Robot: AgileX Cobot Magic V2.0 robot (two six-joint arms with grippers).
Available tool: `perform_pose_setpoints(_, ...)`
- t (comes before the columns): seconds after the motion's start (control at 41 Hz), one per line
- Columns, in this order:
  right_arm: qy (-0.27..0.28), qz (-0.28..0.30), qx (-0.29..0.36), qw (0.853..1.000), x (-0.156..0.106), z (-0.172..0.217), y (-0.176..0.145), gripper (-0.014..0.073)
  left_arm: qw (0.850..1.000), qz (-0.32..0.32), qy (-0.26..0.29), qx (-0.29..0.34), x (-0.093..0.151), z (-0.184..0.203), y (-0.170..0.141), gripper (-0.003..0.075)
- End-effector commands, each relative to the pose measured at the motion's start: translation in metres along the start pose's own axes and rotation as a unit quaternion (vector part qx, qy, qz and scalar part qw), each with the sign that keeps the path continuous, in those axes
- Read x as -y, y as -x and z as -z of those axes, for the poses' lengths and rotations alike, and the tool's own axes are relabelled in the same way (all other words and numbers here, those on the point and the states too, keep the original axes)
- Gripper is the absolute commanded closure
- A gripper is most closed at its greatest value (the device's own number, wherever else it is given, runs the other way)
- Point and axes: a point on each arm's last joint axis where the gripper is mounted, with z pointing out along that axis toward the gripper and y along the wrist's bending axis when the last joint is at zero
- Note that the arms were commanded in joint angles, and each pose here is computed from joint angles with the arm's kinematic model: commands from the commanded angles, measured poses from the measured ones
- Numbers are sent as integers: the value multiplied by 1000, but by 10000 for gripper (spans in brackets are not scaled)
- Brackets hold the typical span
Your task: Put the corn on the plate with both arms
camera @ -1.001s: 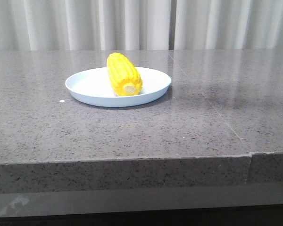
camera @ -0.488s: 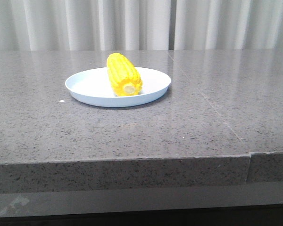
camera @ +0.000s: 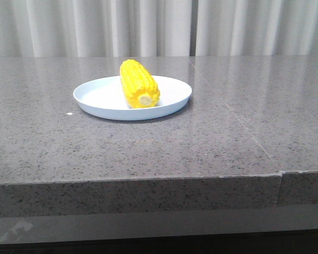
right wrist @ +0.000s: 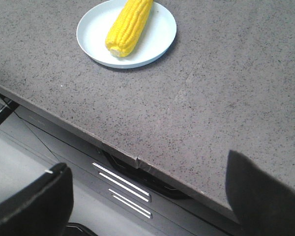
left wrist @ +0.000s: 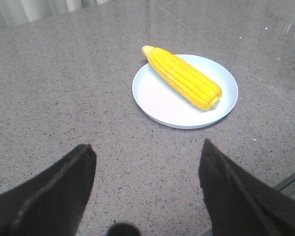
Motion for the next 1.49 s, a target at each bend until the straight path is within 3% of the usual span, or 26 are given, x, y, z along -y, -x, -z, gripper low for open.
perform_pose_setpoints(0.0, -2, 9, 48, 999, 0, 5, 11, -49, 999, 11, 0, 52, 0, 4, 14, 283)
perform_pose_setpoints(0.122, -1, 9, 58, 998, 0, 5, 13, -45, 999, 11, 0, 51, 0, 4, 14, 307)
perform_pose_setpoints(0.22, -1, 9, 64, 998, 0, 5, 14, 43, 999, 11, 0, 51, 0, 4, 14, 409)
perform_pose_setpoints(0.44, -1, 9, 65, 998, 0, 5, 14, 496, 999, 11, 0, 50, 0, 4, 14, 667)
perform_pose_setpoints(0.513, -1, 9, 65, 998, 0, 5, 14, 603, 999, 9, 0, 50, 0, 4, 14, 738)
perform_pose_setpoints(0.562, -1, 9, 65, 998, 0, 5, 14, 661, 999, 7, 0, 50, 0, 4, 14, 740)
perform_pose_setpoints(1.221, -1, 8, 61, 998, 0, 5, 14, 663, 998, 7, 1, 60, 0, 7, 11, 740)
perform_pose_setpoints(1.465, -1, 8, 61, 998, 0, 5, 14, 663, 985, 21, 97, 143, -11, 33, -19, 740)
